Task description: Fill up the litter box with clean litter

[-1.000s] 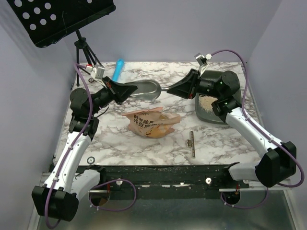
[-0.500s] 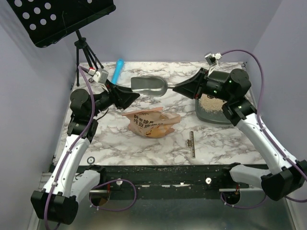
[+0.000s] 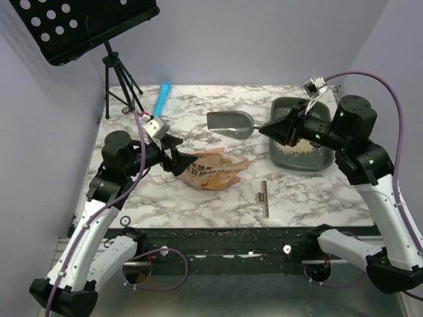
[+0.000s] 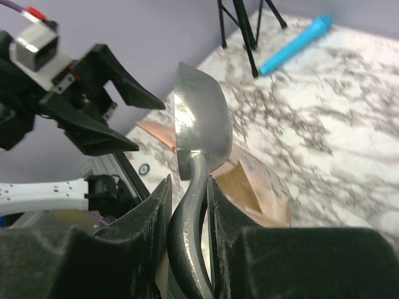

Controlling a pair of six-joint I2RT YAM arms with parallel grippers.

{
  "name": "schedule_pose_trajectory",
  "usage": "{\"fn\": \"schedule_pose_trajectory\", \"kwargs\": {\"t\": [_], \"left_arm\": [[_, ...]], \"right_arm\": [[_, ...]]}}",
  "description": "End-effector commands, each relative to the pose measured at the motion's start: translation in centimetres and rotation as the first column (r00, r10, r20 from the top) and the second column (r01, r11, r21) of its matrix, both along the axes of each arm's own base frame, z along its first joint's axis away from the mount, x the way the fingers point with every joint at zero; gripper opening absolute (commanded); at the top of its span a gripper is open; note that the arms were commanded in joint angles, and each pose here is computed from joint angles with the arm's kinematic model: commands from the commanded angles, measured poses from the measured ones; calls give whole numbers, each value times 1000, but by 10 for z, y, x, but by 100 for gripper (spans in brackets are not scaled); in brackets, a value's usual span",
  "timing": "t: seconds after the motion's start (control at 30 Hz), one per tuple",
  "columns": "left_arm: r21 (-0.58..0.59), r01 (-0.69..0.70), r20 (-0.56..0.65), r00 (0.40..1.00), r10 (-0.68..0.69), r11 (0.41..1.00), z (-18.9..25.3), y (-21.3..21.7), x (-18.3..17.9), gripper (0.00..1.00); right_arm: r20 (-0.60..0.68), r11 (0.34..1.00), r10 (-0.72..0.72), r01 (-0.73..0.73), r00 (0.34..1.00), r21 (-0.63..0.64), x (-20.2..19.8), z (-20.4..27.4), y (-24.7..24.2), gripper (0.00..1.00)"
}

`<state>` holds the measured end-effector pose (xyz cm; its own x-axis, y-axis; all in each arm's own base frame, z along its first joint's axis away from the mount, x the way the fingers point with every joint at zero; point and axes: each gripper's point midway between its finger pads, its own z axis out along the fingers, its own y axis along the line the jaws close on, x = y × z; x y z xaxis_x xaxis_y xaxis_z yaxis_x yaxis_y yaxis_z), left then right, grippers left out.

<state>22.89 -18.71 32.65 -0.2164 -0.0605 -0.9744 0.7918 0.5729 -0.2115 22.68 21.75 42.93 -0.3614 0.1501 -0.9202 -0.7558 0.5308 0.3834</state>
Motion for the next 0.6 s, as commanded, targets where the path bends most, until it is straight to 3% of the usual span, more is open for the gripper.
{"fn": "schedule_pose_trajectory", "kwargs": {"t": [0.0,0.13,0.43,0.57], "left_arm": [[182,28,57,998,-39,983,-16,0,-11,90],[212,103,33,993,-112,972,-23,-9,-16,90],[346,149,-94,988,-124,926,-74,-26,1,89],[417,105,-98,993,-70,903,-93,-22,6,78]], "right_arm": [[-70,992,-50,42,996,-116,-11,-27,-16,0],[-72,990,-72,62,995,-130,-20,-34,-24,0],[-88,984,-92,77,992,-163,-27,-64,-32,1],[-92,970,-146,124,985,-209,-18,-75,-39,0]]}}
